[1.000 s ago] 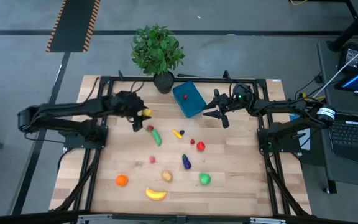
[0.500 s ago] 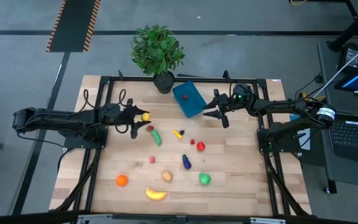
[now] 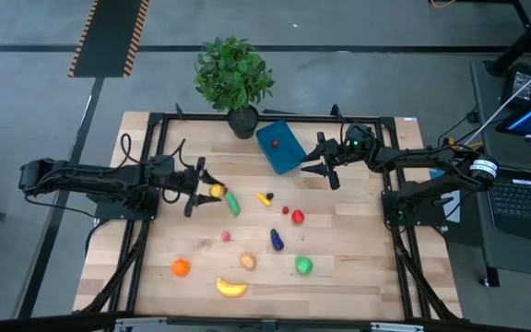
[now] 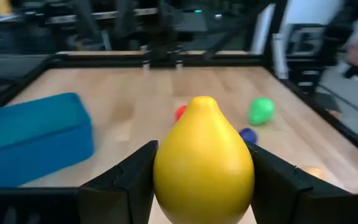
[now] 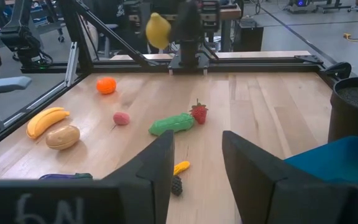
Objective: Pick and placing Produce into tupperware
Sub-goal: Put the lemon into the blue bin
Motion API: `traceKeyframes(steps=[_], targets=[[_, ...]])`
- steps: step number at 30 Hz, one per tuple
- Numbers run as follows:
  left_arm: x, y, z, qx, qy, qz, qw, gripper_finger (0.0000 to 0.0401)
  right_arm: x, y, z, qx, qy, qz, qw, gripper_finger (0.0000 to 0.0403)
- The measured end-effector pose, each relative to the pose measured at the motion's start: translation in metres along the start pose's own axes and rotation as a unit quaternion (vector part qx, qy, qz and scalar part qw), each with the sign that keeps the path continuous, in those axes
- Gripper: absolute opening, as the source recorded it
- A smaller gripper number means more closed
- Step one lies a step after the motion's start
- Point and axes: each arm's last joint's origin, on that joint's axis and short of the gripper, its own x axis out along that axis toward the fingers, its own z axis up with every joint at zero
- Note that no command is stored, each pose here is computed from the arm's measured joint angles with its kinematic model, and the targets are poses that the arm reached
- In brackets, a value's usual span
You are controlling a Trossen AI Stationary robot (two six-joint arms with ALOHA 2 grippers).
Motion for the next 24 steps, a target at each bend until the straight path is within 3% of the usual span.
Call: traceKeyframes(steps=[7, 19, 24], targets=[[0.0, 0.0, 0.0, 0.001, 0.001, -0.005, 1.0, 0.0195, 0.0, 0.0, 0.0, 0.0, 0.0, 0.0, 1.0, 0.0138], [0.008, 0.011, 0.0, -0.011, -0.011, 0.141, 0.99, 0.0195, 0.0, 0.0, 0.0, 0.0, 0.0, 0.0, 1.0, 0.0138], [0.019, 0.014, -0.001, -0.011, -0.028, 0.165, 0.986, 0.0195, 0.0, 0.0, 0.0, 0.0, 0.0, 0.0, 1.0, 0.0138]])
